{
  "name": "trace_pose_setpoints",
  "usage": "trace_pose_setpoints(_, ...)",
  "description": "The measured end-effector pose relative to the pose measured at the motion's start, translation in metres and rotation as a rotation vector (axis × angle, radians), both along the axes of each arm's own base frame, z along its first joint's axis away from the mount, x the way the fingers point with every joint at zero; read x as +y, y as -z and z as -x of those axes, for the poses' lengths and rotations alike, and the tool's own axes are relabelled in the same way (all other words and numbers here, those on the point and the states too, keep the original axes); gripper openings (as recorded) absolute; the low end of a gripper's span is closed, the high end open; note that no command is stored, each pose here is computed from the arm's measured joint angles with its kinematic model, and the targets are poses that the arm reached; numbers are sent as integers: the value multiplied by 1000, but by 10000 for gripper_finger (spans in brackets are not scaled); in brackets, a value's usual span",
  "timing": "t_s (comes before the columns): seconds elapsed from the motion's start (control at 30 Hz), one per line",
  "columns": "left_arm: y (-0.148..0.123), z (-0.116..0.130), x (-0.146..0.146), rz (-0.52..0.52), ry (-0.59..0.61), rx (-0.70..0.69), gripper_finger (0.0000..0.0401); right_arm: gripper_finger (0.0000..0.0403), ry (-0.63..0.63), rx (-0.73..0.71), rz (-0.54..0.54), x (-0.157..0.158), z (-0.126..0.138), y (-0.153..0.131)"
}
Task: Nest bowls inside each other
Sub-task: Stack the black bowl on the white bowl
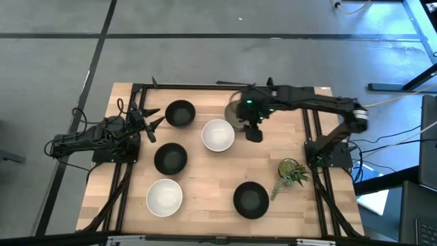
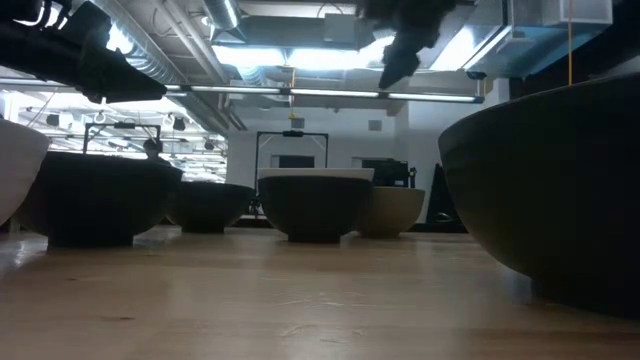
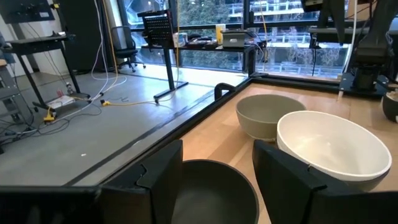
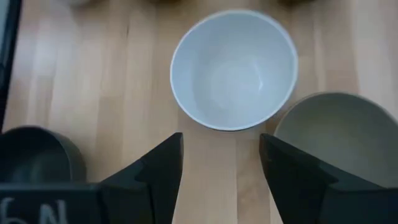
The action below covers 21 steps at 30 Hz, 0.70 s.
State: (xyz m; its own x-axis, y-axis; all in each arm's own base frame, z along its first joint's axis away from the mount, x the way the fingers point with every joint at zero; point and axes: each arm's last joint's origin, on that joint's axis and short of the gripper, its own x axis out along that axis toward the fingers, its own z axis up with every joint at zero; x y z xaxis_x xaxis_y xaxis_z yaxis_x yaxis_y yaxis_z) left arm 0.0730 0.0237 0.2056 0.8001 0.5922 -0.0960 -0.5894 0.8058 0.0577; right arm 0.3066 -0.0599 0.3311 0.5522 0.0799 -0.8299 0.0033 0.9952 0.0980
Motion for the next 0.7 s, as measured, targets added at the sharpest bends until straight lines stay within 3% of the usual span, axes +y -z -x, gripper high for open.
trace_pose_setpoints(0.4, 0, 0, 0, 57, -7, -43, 189, 211, 179, -391, -25, 17, 96, 27)
trace_pose_setpoints(0.6, -1, 0, 0, 70, -8, -58, 189, 211, 283, -564, -10, 20, 119, 45)
trace_pose_setpoints(0.7, -7, 0, 0, 70, -13, -136, 189, 211, 298, -604, -25, 21, 123, 48)
